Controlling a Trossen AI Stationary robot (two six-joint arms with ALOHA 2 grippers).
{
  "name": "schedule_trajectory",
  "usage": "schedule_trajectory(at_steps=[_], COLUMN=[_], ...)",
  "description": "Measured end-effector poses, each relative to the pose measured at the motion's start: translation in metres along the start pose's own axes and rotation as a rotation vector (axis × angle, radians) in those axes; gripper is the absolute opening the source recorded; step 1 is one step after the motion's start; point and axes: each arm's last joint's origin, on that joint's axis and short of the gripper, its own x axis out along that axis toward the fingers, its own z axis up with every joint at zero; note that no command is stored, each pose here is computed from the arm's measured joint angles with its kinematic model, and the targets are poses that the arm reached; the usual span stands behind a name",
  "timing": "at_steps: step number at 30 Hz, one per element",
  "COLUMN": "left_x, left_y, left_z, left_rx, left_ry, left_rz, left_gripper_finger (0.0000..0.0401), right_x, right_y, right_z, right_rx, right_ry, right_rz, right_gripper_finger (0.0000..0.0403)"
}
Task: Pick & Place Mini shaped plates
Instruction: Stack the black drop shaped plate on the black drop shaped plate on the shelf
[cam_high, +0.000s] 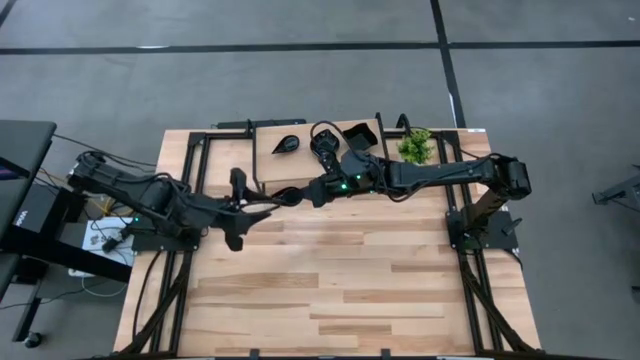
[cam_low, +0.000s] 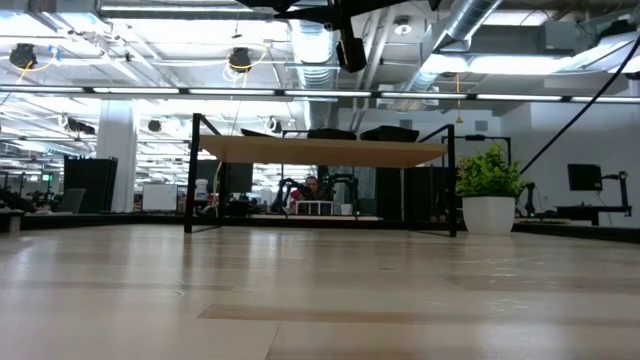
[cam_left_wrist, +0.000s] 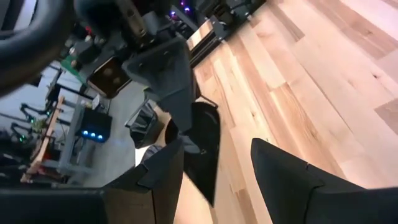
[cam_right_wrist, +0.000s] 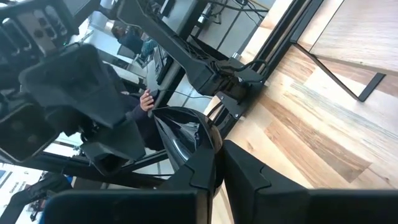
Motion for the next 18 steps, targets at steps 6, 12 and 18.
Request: schedule_trajectory(at_steps=[6, 12, 18], left_x=[0.011, 0.032, 0.038], left_y=[-0.009, -0.025, -0.026], left_z=[0.004, 0.009, 0.009], left_rx=[0.094, 0.225, 0.243], left_ry=[0.024, 0.083, 0.152], left_rz=[-0.026, -0.056, 0.010], left_gripper_finger=[0.0190, 0.0190, 0.0190], right_x=[0.000, 0.000, 0.000], right_y=[0.000, 0.000, 0.000], right_z=[0.000, 0.000, 0.000], right_rx=[0.002, 0.001, -0.005], right_ry=[0.000, 0.000, -0.003], right_rz=[0.000, 0.000, -0.003], right_gripper_finger=[0.0026, 0.0026, 0.0027])
